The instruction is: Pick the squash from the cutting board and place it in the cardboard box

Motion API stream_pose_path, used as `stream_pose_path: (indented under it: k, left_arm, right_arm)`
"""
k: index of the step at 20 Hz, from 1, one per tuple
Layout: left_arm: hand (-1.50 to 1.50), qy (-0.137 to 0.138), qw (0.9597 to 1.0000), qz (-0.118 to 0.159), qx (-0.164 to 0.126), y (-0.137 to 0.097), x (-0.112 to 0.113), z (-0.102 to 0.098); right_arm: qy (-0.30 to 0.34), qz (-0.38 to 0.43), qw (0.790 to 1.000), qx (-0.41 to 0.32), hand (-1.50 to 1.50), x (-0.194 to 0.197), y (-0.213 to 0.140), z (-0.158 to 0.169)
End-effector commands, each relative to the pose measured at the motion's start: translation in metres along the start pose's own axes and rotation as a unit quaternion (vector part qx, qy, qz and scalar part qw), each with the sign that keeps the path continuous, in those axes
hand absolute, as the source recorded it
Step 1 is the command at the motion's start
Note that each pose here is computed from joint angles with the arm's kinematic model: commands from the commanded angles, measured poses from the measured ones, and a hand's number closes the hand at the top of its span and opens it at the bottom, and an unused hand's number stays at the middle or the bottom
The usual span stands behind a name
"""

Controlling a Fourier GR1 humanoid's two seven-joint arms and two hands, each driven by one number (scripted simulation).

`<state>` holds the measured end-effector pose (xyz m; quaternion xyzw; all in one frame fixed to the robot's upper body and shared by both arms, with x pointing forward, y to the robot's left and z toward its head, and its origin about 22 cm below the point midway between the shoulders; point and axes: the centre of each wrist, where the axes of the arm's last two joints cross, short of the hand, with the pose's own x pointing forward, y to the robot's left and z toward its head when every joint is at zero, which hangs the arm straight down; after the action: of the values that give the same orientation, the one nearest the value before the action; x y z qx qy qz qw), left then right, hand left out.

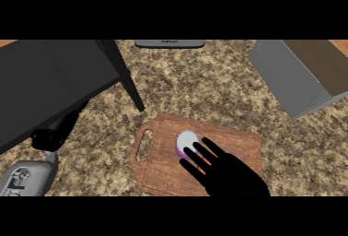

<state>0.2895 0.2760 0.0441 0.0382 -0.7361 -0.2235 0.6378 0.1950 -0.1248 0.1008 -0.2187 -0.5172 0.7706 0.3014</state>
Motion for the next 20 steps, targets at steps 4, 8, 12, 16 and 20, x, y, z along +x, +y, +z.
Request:
stream_pose_path:
  k: [4,8,12,16,20]
  left_arm:
    - [0.00,-0.037,0.9990,-0.023,0.008,-0.001,0.030,-0.013]
    - [0.00,-0.028,0.9994,-0.016,0.008,-0.001,0.015,-0.004]
    - [0.00,-0.030,0.9995,-0.009,0.010,-0.020,0.018,-0.011]
    - [0.00,-0.034,0.9992,-0.018,0.000,0.005,0.021,-0.005]
    - [0.00,-0.035,0.9993,-0.012,-0.001,-0.004,0.022,0.012]
  right_arm:
    - [-0.019,-0.011,1.000,0.018,-1.50,0.010,0.030,-0.006]
    - [-0.009,-0.007,1.000,0.018,-1.50,-0.002,0.042,-0.003]
    - [0.017,0.004,1.000,0.021,-1.50,-0.011,0.046,-0.017]
    - [0.023,0.010,1.000,0.018,-1.50,-0.004,0.053,-0.031]
    - [0.017,-0.013,0.999,0.030,-1.50,-0.030,0.059,-0.037]
